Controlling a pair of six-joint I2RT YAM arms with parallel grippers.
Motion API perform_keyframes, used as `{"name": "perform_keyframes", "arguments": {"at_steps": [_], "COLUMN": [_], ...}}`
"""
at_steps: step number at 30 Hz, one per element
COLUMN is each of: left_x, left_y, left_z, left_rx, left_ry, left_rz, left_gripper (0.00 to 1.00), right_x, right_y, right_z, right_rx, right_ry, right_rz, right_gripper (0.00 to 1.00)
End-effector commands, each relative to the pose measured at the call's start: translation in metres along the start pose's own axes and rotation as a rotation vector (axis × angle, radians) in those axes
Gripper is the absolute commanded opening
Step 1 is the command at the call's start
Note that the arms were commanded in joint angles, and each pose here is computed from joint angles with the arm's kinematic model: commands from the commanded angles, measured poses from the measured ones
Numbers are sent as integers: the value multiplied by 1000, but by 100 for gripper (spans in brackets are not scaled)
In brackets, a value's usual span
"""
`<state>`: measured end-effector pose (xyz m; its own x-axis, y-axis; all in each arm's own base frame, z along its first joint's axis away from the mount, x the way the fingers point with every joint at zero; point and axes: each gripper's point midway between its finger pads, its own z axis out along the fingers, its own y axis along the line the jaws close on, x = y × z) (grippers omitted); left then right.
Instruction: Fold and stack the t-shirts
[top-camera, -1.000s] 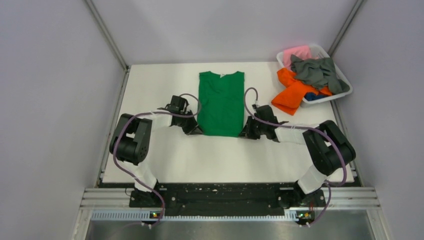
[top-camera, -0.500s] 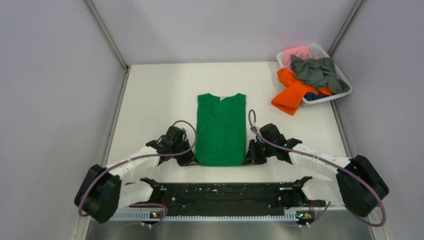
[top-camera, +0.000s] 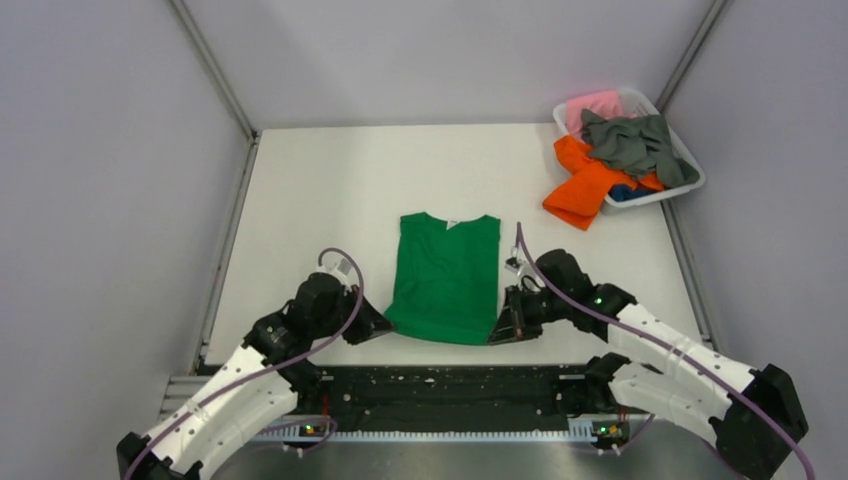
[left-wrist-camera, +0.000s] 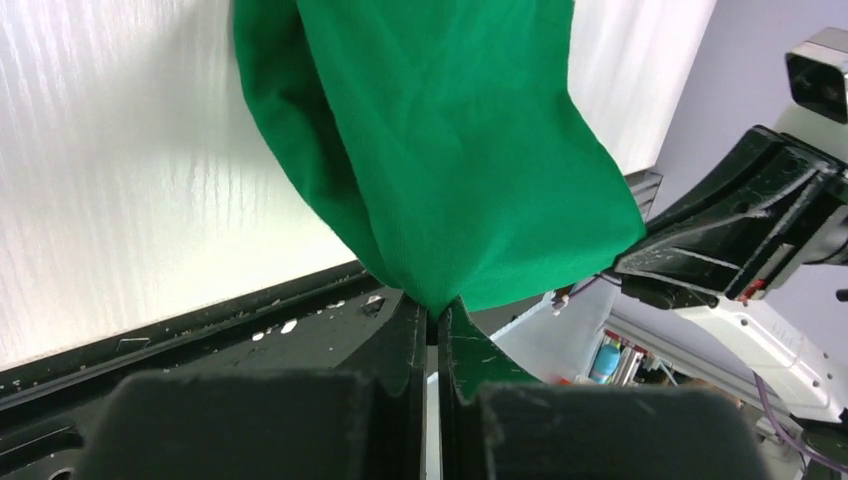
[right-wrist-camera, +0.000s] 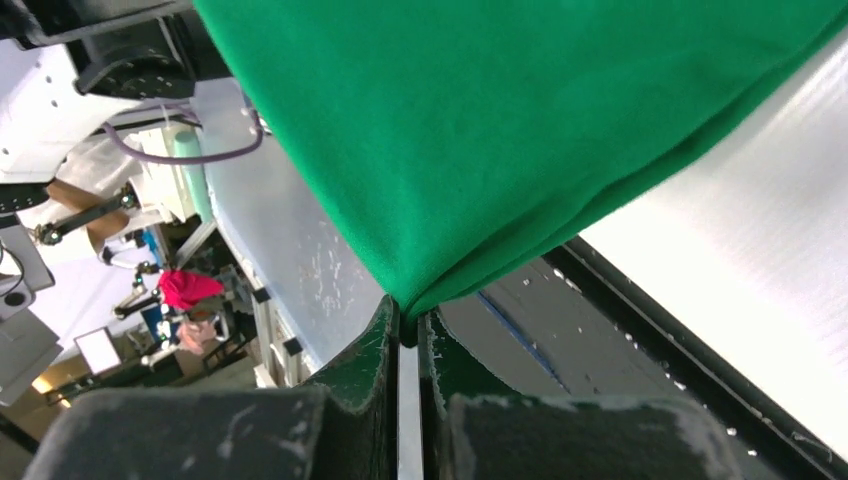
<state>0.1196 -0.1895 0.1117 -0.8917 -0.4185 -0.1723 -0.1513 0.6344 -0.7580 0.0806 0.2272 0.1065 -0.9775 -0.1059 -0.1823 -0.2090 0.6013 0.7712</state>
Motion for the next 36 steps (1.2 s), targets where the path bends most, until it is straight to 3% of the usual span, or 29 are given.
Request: {"name": "perform_keyframes", "arguments": {"at_steps": [1,9,15,23,36], "left_x": [-38,-101,-145,-197,-252], "left_y": [-36,-81,-109,-109,-103], "left_z": [-11,-8,-6,17,81], "left_rx": [40,6,-52,-89,-114], "left_ry": [-153,-352,-447,-467,-360], "left_rz": [71,213,282,246,198], "left_gripper": [0,0,0,0,0], "right_x": [-37,-114,-152,-192,-250], "right_y": [26,30,33,9,-40], "right_z": [-12,-28,-38,-52,-47], "right_rx": [-9,-25,0,52,63], "right_ry": [-101,-279,-321,-383,-421], "right_rz": [-79,-97,-142,-91,-16], "right_gripper": [0,0,0,0,0]}}
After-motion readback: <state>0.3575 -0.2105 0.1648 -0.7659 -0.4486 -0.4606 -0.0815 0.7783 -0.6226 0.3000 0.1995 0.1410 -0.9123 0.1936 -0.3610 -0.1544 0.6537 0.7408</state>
